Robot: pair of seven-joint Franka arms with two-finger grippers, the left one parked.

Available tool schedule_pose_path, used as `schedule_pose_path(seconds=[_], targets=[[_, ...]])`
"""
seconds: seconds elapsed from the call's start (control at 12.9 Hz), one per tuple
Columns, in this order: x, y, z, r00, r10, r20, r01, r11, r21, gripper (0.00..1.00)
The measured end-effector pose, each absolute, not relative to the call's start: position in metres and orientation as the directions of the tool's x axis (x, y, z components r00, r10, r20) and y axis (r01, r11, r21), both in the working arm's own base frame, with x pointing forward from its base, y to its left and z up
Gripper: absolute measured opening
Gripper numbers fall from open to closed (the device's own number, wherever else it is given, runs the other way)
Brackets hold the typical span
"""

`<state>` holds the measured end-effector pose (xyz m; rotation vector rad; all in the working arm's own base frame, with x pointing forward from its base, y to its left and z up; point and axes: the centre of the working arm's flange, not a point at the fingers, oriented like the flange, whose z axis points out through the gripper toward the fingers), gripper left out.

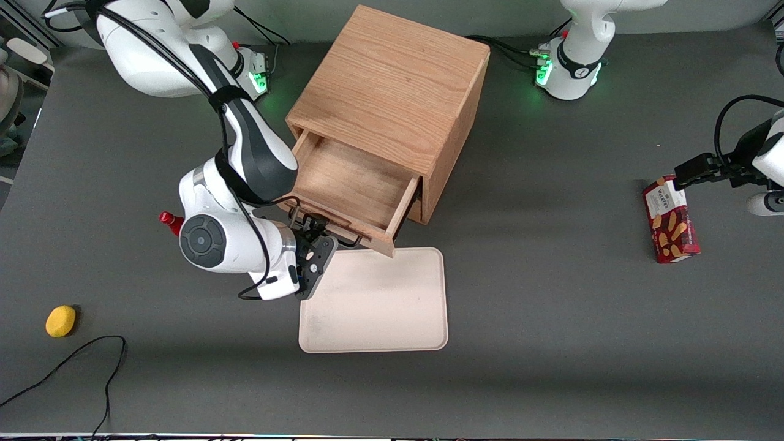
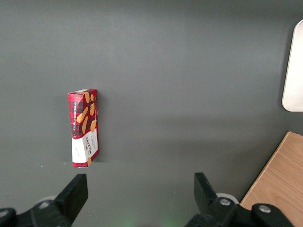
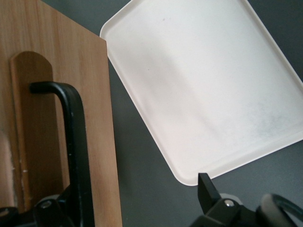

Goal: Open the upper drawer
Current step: 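Keep pulling the drawer out further with the right gripper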

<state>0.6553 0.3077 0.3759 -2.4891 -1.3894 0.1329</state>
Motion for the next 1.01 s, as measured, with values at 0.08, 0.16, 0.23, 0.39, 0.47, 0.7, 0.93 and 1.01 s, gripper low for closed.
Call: schedule_pose_path(seconds=[0.08,0.16,0.23,0.39,0.47,0.7,0.93,1.01], targets=[[0.658,0.304,0.377,0.532,0.844,0.062,0.819,-0.495,-0.29,1.0],[0.66,0.301,0.377,0.528,0.847,0.067,0.823,-0.49,-0.288,1.0],[0.662,0.298,0.378,0.522,0.85,0.073,0.827,-0.484,-0.286,1.0],[0.667,0.293,0.38,0.523,0.848,0.081,0.829,-0.484,-0.281,1.0],[0.669,0.291,0.381,0.526,0.846,0.084,0.828,-0.487,-0.28,1.0],[0.675,0.287,0.383,0.53,0.843,0.094,0.828,-0.49,-0.273,1.0],[0.68,0.284,0.384,0.533,0.84,0.102,0.828,-0.493,-0.268,1.0],[0.681,0.284,0.384,0.534,0.839,0.105,0.828,-0.493,-0.267,1.0]])
